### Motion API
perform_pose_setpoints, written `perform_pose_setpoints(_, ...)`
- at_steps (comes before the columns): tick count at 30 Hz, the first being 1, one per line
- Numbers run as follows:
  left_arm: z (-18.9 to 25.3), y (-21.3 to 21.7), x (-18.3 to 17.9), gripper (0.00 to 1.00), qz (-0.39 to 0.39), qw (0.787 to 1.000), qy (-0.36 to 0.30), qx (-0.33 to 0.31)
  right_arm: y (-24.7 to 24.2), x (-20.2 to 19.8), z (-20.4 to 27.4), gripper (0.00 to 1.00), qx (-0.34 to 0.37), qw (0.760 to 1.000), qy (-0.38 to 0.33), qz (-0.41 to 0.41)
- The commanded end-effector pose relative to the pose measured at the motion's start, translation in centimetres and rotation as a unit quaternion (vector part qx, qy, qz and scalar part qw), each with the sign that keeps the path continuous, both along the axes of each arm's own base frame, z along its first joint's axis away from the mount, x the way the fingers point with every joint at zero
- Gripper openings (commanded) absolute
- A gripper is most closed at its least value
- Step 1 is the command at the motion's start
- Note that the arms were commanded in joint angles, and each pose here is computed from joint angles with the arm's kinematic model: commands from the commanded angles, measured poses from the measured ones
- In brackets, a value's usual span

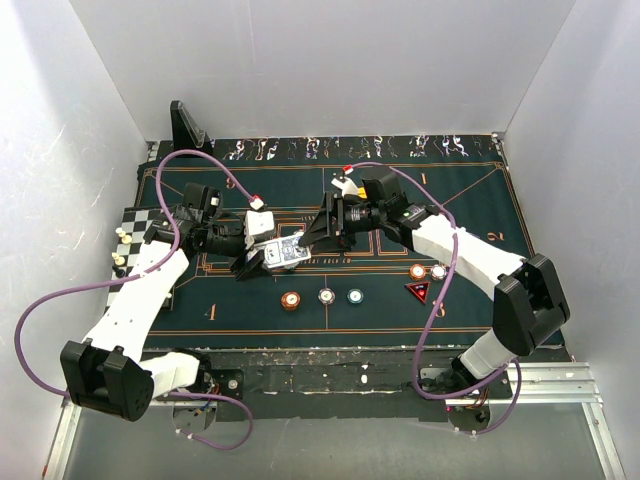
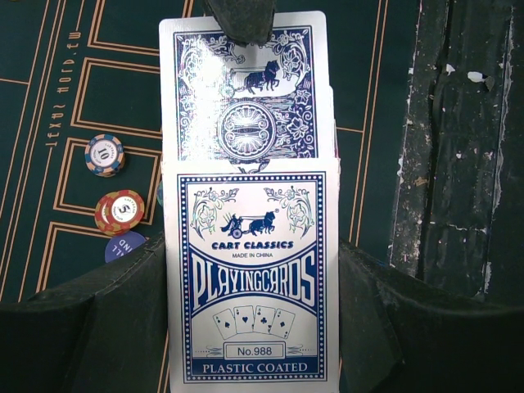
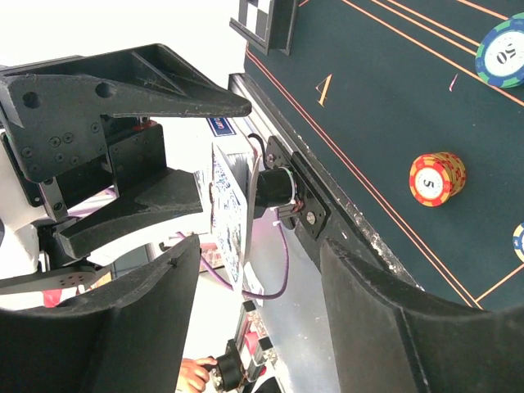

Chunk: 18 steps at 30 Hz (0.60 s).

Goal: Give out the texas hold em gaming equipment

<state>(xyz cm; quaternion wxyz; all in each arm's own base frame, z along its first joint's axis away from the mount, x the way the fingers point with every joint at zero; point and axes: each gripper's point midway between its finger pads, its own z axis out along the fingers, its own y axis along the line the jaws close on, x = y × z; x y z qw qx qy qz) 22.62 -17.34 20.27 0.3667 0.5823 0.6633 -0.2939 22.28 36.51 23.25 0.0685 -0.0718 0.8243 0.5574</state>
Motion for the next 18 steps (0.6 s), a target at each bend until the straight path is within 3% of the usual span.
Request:
perform_pose_setpoints(1,1.7,-0.4,0.4,0.03,-0.010,1.000,-0.025,-0.016,1.3,-0.2,2.2,0.69,0.021,0.999,-0.025,0.012)
perform_pose_setpoints(6,2.0,-0.4,0.7,0.03,-0.008,1.000,-0.025,-0.016,3.0,-0.4,1.3,0.67,0.006,0.999,-0.014,0.030)
perform_pose_setpoints(12,1.9,-0.3,0.7,0.03,-0.008,0.999,-0.027,-0.014,2.7,-0.7,1.1,0.40,0.008,0.999,-0.017,0.029)
perform_pose_setpoints(18,2.0,-0.4,0.8,0.03,-0.007,1.000,-0.024,-0.015,1.4,-0.7,0.8,0.32,0.005,1.000,-0.019,0.019)
